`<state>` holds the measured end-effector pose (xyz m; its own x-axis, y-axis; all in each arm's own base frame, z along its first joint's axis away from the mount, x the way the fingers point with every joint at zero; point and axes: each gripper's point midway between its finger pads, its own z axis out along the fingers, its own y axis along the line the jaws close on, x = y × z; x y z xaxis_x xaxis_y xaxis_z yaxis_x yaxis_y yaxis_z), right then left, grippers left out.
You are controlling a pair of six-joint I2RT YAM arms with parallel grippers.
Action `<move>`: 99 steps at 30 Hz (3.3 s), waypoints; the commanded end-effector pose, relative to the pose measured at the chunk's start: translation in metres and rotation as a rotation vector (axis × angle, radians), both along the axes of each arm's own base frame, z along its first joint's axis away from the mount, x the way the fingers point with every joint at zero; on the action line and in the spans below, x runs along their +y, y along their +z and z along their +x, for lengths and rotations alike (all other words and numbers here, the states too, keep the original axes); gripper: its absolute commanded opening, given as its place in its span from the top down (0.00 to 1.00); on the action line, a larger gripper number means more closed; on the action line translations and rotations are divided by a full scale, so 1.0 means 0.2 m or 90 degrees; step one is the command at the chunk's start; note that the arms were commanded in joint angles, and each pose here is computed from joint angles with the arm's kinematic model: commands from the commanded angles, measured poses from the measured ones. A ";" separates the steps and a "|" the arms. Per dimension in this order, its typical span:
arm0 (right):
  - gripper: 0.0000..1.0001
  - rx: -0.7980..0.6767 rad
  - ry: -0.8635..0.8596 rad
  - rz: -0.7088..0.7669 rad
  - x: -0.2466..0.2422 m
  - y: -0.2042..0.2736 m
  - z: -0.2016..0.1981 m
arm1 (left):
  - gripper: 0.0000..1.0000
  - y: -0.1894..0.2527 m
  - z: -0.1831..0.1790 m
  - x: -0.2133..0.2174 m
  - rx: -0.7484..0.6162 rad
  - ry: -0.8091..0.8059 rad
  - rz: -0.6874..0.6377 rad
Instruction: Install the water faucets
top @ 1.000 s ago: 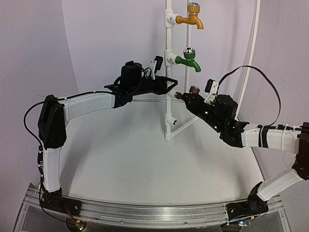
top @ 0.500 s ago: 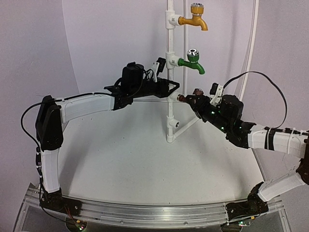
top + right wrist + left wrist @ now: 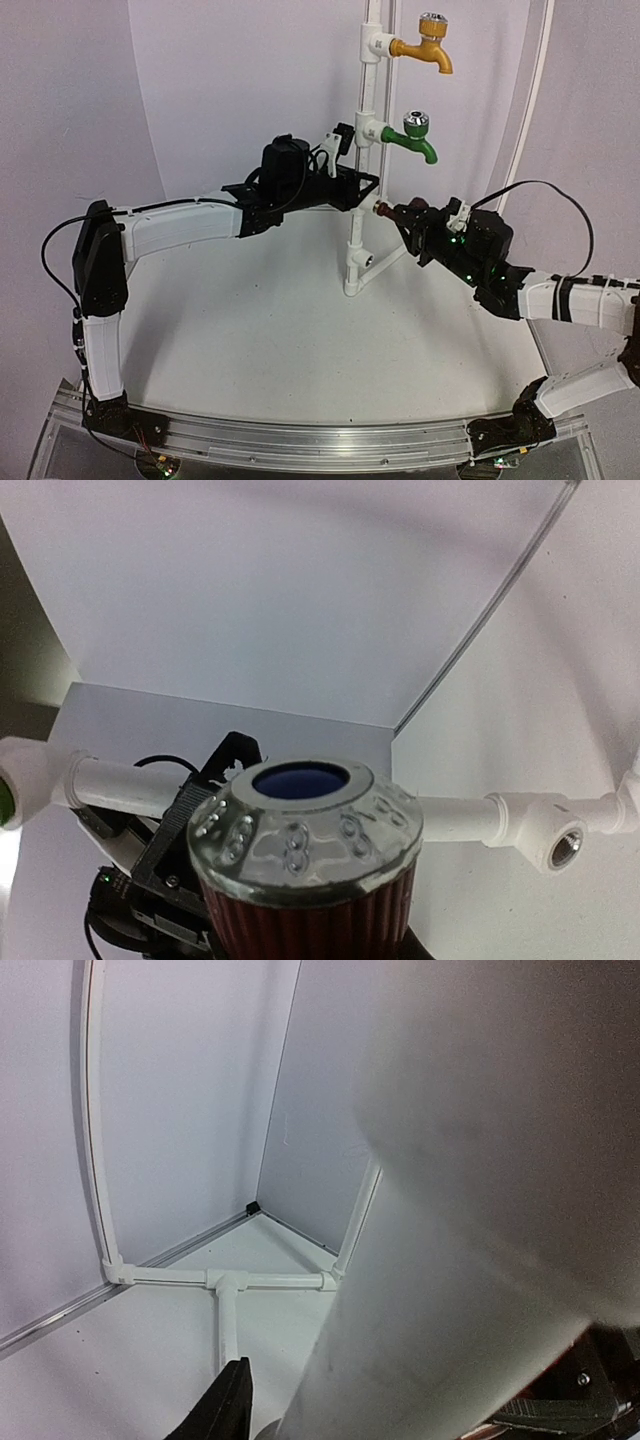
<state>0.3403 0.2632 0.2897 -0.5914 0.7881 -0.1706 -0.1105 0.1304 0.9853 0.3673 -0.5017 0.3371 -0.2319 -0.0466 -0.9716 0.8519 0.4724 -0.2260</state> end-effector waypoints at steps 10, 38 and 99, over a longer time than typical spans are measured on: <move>1.00 0.245 0.209 0.336 0.18 0.23 -0.19 | 1.00 -0.52 -0.44 -0.12 -0.012 -0.234 0.192; 0.02 0.279 0.089 0.273 -0.08 0.05 -0.23 | 1.00 -0.34 0.00 0.11 0.115 0.004 0.143; 1.00 -0.761 0.167 -0.856 0.06 0.10 -0.12 | 1.00 -0.36 -0.09 0.12 0.099 -0.078 0.173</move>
